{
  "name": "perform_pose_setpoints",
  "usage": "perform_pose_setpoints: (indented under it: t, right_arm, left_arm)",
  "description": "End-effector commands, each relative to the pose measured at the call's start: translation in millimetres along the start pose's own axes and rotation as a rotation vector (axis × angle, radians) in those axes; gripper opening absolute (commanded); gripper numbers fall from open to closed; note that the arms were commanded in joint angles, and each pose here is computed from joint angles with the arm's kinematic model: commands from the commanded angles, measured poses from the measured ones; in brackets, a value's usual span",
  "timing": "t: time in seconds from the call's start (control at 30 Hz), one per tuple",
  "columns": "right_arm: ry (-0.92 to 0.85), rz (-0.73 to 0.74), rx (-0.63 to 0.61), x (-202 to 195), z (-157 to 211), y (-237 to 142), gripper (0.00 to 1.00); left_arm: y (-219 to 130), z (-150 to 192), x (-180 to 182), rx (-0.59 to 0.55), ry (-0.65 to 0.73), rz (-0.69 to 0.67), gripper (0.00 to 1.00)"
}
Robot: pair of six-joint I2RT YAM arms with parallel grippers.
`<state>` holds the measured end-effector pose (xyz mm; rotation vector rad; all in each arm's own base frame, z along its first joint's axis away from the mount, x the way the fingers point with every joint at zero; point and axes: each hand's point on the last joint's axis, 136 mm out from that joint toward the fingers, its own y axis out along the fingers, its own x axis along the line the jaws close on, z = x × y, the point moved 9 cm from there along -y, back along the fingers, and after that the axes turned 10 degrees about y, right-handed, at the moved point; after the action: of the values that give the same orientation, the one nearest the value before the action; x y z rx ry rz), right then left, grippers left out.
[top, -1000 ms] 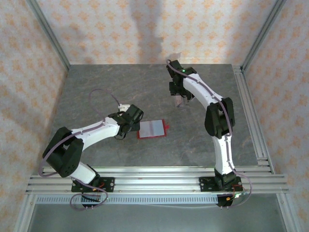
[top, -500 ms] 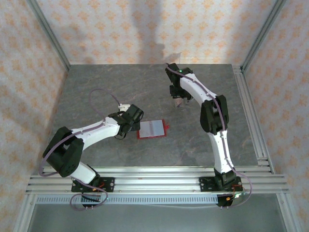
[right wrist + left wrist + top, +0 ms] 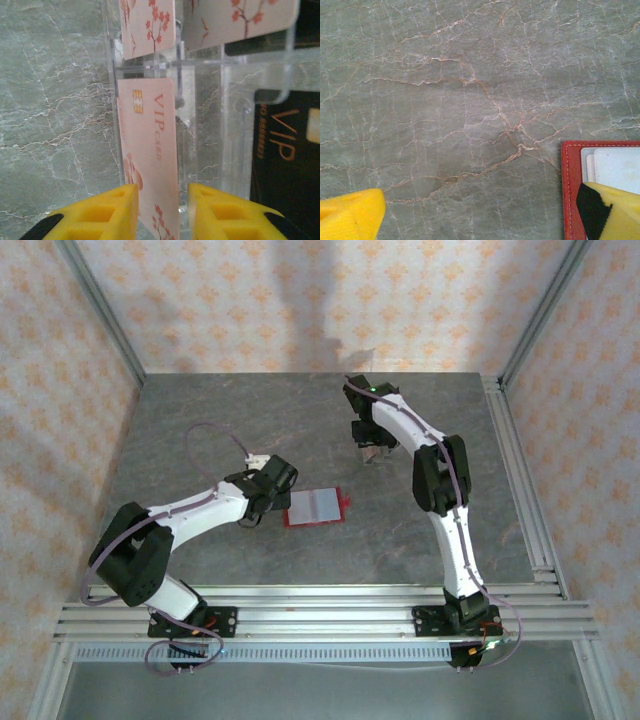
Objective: Put the credit cards into the card holder
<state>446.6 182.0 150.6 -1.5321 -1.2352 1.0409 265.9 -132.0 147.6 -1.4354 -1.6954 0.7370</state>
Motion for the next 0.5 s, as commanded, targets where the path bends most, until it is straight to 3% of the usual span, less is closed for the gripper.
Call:
perform_pose_setpoints:
  t: [0.0,0.47]
  right_arm:
    - [-0.005,-0.01,0.012,-0.9,-3.5,-2.2,0.29]
    - [0.01,-0.054,-0.016,0.3,-8.3,-17.6,0.24]
  left_arm:
    - [0.3,-4.9,4.2,-0.008,0.003,-0.033,1.0]
    - [2.5,-4.5,2.9,-0.004,0.005,-0.032,1.0]
